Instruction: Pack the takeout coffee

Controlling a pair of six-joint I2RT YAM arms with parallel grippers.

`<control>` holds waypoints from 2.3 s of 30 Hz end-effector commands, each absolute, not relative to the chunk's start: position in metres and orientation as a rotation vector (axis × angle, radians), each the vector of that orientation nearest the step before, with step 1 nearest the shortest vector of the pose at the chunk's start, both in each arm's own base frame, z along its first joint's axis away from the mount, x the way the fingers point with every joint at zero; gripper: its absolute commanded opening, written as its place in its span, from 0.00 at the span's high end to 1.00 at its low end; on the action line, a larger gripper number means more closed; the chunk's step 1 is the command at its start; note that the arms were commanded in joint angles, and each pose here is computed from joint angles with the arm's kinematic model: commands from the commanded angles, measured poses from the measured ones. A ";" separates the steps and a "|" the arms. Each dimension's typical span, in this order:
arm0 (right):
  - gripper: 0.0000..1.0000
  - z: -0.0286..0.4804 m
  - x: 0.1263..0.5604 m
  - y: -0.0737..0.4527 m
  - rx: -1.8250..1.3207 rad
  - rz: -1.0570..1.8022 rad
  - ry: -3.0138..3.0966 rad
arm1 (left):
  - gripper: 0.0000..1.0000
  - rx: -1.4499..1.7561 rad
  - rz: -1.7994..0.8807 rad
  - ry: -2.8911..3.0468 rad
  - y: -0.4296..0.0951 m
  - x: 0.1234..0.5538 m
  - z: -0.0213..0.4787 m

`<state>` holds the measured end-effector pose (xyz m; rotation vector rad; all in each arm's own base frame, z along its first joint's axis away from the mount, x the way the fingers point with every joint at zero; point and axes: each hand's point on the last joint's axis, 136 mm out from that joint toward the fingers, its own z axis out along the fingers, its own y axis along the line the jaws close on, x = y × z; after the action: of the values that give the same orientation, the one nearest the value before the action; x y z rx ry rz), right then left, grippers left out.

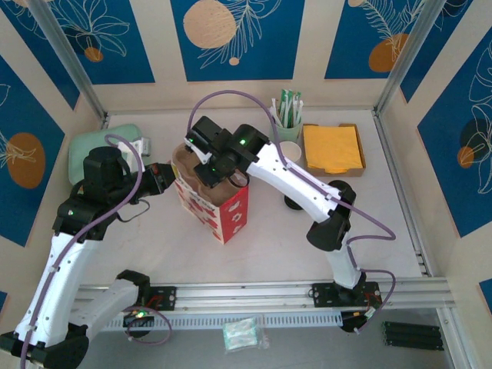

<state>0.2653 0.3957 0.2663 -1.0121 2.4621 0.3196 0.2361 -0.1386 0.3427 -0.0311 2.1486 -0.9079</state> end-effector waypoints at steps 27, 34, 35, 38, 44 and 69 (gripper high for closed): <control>0.85 0.295 0.239 0.394 -1.123 0.363 2.402 | 1.00 -0.044 -0.892 2.148 -0.135 0.236 0.342; 0.85 0.303 0.236 0.398 -1.163 0.310 2.306 | 1.00 -0.043 -0.890 2.146 -0.135 0.235 0.342; 0.85 0.307 0.237 0.398 -1.152 0.315 2.299 | 1.00 -0.045 -0.890 2.147 -0.135 0.235 0.342; 0.85 0.309 0.237 0.396 -1.141 0.323 2.300 | 1.00 -0.044 -0.891 2.148 -0.135 0.236 0.342; 0.85 0.291 0.231 0.392 -1.169 0.311 2.379 | 1.00 -0.044 -0.891 2.146 -0.135 0.236 0.342; 0.86 0.218 0.224 0.375 -1.247 0.209 2.644 | 1.00 -0.045 -0.894 2.142 -0.135 0.237 0.345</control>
<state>0.2321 0.3864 0.2469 -1.1987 2.5225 0.2626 0.2364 -0.1385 0.3422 -0.0319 2.1508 -0.9066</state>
